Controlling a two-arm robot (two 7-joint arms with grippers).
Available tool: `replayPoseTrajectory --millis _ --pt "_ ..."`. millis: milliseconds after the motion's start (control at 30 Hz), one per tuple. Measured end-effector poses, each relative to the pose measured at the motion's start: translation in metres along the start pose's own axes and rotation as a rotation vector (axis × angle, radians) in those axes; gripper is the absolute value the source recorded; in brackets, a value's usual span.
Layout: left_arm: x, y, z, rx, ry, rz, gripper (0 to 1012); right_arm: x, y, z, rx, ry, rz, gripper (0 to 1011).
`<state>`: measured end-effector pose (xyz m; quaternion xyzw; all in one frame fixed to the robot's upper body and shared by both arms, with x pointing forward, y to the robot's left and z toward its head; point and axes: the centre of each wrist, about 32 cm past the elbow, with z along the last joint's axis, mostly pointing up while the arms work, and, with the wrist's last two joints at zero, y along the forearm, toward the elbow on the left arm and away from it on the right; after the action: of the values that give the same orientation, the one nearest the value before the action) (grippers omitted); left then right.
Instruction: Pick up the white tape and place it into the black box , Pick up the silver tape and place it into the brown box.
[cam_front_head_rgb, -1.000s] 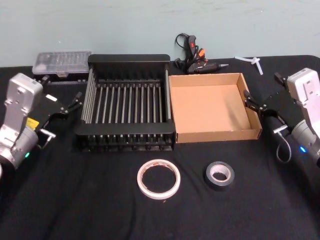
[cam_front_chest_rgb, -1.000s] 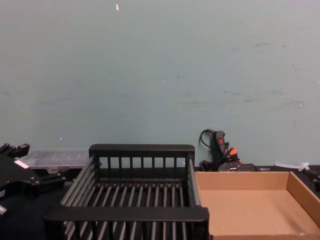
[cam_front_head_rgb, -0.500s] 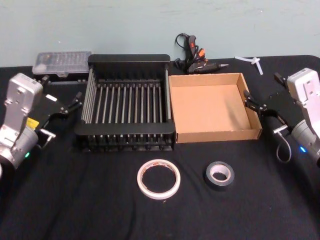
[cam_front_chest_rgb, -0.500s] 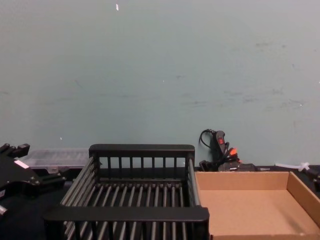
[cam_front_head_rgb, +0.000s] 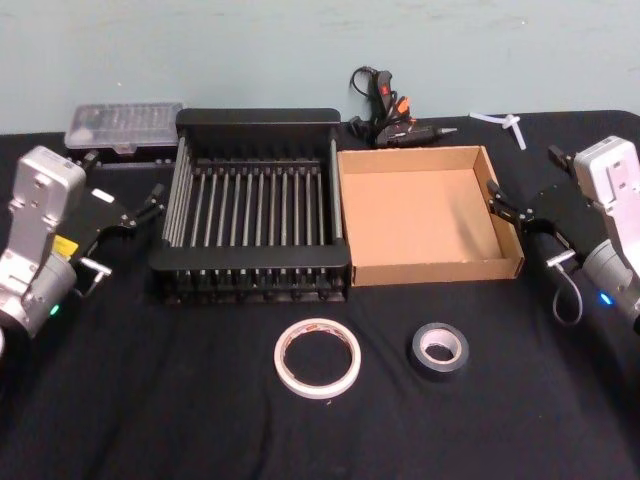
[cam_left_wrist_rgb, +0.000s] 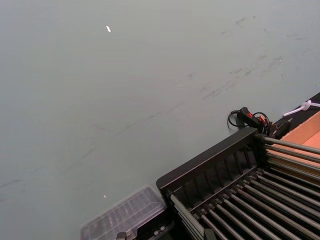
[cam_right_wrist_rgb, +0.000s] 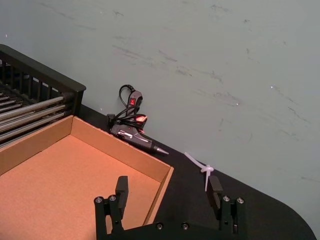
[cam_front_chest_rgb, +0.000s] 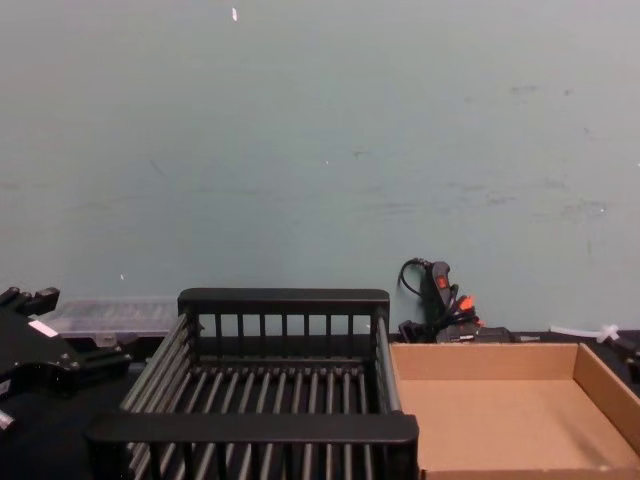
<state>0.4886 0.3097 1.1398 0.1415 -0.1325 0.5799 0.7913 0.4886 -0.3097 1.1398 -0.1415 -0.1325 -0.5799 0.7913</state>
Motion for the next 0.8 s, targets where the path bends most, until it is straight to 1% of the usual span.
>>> replayPoseTrajectory --millis 133,333,500,600,700,800 --pt "0.0 0.0 0.0 0.0 0.0 0.0 1001 -0.0001 0.0 0.001 0.003 0.003 0.006 1002" --pt "0.0 0.0 0.0 0.0 0.0 0.0 1001 -0.0003 -0.002 0.007 0.009 0.014 0.032 1002" --pt "0.0 0.0 0.0 0.0 0.0 0.0 1001 -0.0015 -0.004 0.014 -0.009 0.034 0.053 1002" --pt "0.0 0.0 0.0 0.0 0.0 0.0 1001 -0.0029 -0.009 0.021 -0.036 0.068 0.075 1002" --pt "0.0 0.0 0.0 0.0 0.0 0.0 1002 -0.0038 -0.012 0.026 -0.048 0.092 0.092 1002" --pt "0.0 0.0 0.0 0.0 0.0 0.0 1001 -0.0068 -0.018 0.034 -0.067 0.128 0.122 1002"
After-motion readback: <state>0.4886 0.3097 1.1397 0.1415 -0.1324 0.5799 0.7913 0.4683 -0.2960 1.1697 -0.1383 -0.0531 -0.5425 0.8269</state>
